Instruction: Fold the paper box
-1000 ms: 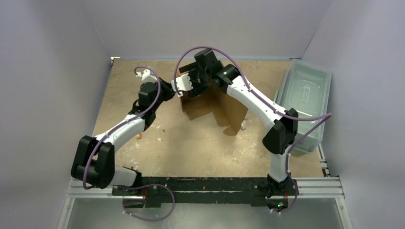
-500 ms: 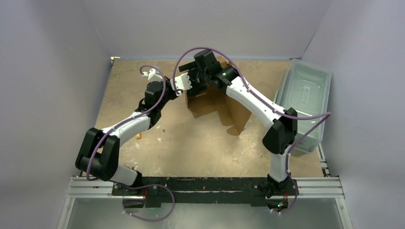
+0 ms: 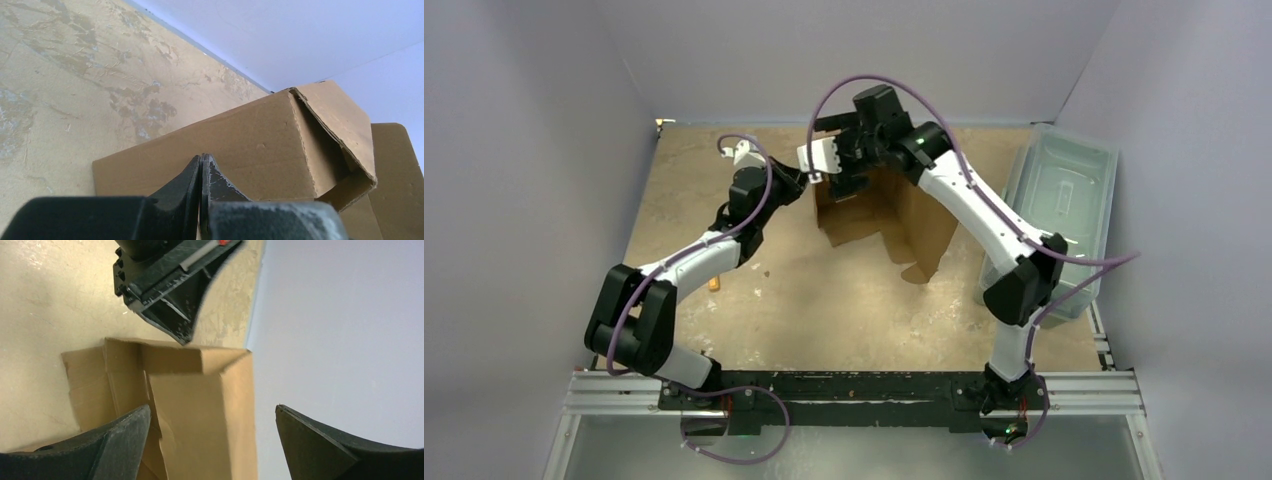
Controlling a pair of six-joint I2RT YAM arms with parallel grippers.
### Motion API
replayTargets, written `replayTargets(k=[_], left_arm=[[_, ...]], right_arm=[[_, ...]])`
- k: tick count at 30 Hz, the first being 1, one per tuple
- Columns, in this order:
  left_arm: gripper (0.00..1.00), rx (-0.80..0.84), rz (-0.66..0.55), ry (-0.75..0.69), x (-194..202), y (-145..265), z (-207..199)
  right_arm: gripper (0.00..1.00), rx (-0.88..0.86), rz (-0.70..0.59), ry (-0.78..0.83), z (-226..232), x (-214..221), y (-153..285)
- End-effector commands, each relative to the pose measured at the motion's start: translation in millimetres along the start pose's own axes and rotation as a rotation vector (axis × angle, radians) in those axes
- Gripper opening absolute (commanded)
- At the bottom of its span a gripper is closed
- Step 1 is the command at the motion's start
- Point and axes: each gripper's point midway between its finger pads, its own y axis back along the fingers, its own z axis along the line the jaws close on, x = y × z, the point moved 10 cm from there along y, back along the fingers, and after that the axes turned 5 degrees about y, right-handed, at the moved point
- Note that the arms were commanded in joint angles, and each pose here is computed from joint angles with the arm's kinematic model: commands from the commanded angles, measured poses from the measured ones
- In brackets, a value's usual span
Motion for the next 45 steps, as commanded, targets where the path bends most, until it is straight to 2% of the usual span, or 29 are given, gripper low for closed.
replayTargets(k=[1, 6, 10, 22, 29, 38, 45], left_arm=[[0.00, 0.055, -0.038, 0.015, -9, -4, -16], [0.00, 0.057, -0.033, 0.013, -8, -5, -16], [0.00, 0.063, -0.022, 0.016, -6, -9, -16], [0.00, 0.081, 0.026, 0.012, 1, -23, -19], [0.00, 0.092, 0.047, 0.012, 9, -37, -26], [0.00, 0.105, 0.047, 0.017, 11, -36, -29], [0.00, 0.139, 0.020, -0.022, 1, -20, -37]], right_arm=[[0.98, 0.082, -0.103, 0.000, -19, -23, 78], [0.95, 0.088, -0.019, -0.006, -22, 9, 88], [0.89, 0.076, 0.058, 0.010, -23, 30, 69], [0.73, 0.028, 0.160, 0.047, -23, 57, 22], [0.49, 0.039, 0.168, 0.091, -15, 60, 7], [0.15, 0.167, 0.143, 0.104, -4, 56, 9], [0.03, 0.216, 0.134, 0.086, -1, 47, 19]])
